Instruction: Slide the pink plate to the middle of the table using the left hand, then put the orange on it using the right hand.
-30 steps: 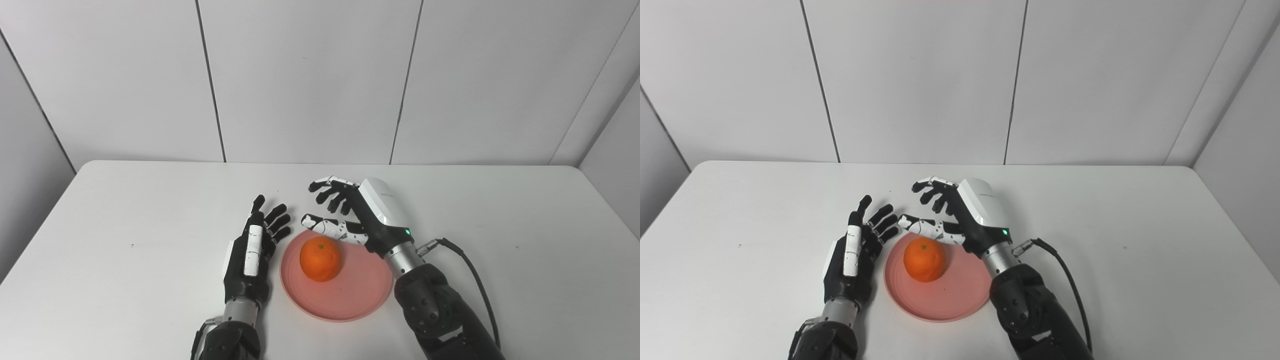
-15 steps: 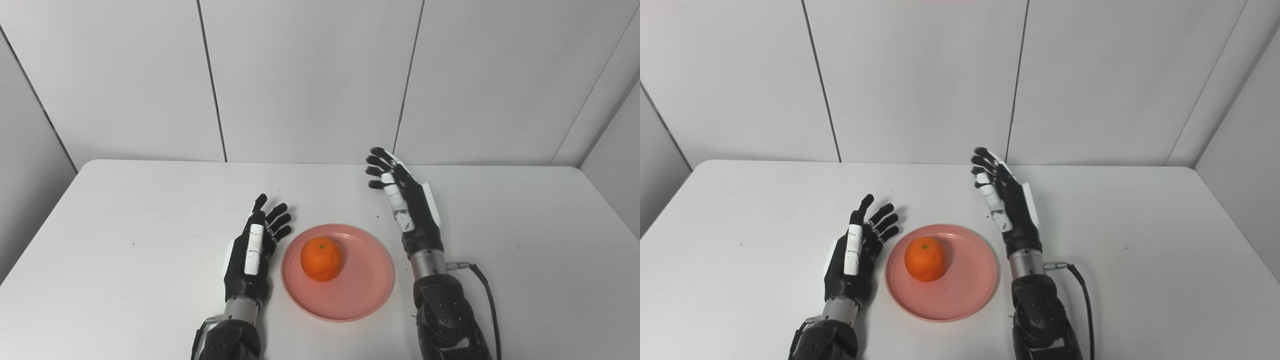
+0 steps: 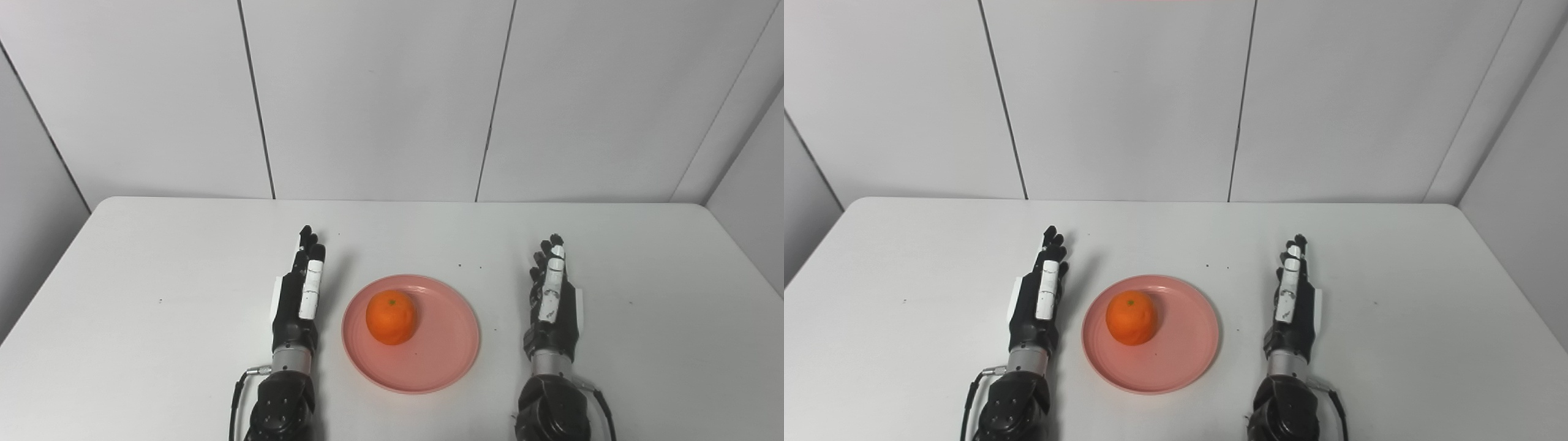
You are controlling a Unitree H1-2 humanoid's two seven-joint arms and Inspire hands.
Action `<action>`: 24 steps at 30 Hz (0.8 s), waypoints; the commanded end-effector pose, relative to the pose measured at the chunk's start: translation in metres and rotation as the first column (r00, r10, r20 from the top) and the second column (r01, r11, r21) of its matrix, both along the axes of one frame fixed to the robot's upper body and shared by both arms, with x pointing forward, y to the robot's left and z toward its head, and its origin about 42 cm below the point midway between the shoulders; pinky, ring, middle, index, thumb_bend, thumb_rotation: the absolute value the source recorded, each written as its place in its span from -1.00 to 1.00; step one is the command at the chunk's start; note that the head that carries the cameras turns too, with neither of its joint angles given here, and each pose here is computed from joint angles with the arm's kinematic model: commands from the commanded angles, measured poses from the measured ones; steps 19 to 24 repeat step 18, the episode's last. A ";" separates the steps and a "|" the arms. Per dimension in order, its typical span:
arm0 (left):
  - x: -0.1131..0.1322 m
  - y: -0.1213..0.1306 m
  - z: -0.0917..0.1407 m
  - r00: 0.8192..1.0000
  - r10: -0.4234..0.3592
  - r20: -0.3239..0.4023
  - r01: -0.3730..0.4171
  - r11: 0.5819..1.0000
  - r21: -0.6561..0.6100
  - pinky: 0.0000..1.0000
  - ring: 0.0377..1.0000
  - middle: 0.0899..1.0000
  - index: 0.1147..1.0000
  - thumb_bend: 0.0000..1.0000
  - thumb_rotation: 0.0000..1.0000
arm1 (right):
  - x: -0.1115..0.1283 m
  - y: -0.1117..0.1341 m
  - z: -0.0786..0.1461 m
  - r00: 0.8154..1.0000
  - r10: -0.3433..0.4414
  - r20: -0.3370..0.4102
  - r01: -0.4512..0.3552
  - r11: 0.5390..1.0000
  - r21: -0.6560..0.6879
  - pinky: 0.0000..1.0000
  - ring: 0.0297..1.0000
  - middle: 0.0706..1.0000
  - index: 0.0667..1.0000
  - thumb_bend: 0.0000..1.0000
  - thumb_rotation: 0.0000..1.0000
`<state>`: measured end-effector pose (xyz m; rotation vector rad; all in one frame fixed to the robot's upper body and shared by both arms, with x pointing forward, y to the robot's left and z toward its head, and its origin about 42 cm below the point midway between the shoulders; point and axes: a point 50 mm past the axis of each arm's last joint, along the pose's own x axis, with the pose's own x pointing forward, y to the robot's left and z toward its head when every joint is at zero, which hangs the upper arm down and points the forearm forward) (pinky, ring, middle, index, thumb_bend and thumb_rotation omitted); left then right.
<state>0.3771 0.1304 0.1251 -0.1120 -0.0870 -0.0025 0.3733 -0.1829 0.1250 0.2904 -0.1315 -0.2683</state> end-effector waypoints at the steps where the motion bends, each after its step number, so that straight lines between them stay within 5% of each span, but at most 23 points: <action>1: 0.006 -0.002 0.008 1.000 0.007 0.020 -0.008 1.000 0.015 1.00 1.00 1.00 1.00 0.84 0.89 | -0.012 0.001 -0.027 0.997 0.015 -0.069 -0.014 1.000 0.012 1.00 1.00 0.94 0.97 0.57 1.00; 24: 0.004 0.000 0.007 1.000 -0.018 0.004 0.018 1.000 -0.004 1.00 1.00 1.00 1.00 0.85 0.91 | -0.011 0.010 -0.030 0.992 0.105 -0.076 -0.111 0.991 -0.075 1.00 0.95 0.89 0.90 0.54 1.00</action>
